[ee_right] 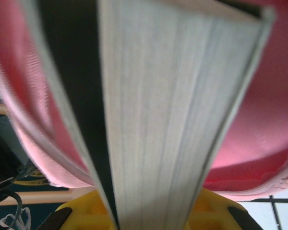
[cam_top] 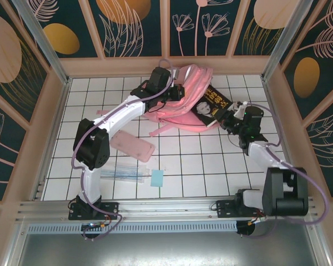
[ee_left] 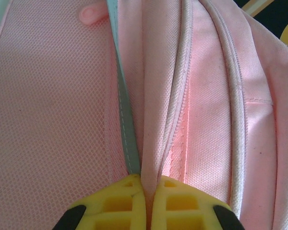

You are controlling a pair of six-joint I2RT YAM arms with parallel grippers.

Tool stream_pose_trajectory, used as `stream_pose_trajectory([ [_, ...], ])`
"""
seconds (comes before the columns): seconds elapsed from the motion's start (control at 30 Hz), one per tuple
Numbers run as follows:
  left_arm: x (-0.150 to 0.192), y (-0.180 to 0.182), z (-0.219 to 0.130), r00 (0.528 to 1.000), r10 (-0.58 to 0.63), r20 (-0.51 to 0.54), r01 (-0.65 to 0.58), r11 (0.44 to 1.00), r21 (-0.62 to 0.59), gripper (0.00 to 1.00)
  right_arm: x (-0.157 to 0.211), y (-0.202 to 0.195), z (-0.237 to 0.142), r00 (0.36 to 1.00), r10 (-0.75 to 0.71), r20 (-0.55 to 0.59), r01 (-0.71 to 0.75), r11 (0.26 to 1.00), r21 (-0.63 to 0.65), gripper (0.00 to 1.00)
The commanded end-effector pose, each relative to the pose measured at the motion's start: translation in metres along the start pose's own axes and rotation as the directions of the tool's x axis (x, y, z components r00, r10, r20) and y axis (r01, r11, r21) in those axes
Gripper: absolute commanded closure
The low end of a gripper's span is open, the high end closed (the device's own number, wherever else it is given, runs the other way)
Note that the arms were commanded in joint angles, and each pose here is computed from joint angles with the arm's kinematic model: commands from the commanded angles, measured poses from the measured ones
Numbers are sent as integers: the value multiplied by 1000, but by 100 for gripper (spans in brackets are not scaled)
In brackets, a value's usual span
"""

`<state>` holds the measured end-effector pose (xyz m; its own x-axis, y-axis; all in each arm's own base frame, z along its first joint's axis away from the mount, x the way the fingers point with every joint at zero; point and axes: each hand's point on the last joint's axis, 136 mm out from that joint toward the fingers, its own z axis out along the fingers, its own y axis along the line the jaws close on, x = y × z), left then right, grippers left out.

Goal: Pack books, pencil case, and school supplies into a backpack

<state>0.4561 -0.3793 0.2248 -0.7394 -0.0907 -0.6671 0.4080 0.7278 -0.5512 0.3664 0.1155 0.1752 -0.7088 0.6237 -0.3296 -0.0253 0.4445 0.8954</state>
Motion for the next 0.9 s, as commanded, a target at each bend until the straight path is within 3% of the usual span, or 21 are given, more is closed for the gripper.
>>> stream_pose_trajectory([
  [0.0,-56,-63,-48,981,37,190,-73,980,184,100,-12,43,11,997,-80,-8,76,977,-201,100],
  [0.3,-50,-73,-61,983,46,176,-87,968,234,100,-11,36,79,964,-163,-209,104,958,-269,100],
  [0.5,-48,-71,-62,984,57,171,-94,972,215,100,20,34,129,913,-162,-375,51,956,-289,100],
  [0.73,-48,-82,-66,985,57,161,-99,958,267,100,18,-2,166,917,-85,-389,20,986,-167,100],
  [0.87,-47,-86,-67,987,47,153,-91,951,294,100,15,3,192,916,-86,-392,15,984,-180,100],
])
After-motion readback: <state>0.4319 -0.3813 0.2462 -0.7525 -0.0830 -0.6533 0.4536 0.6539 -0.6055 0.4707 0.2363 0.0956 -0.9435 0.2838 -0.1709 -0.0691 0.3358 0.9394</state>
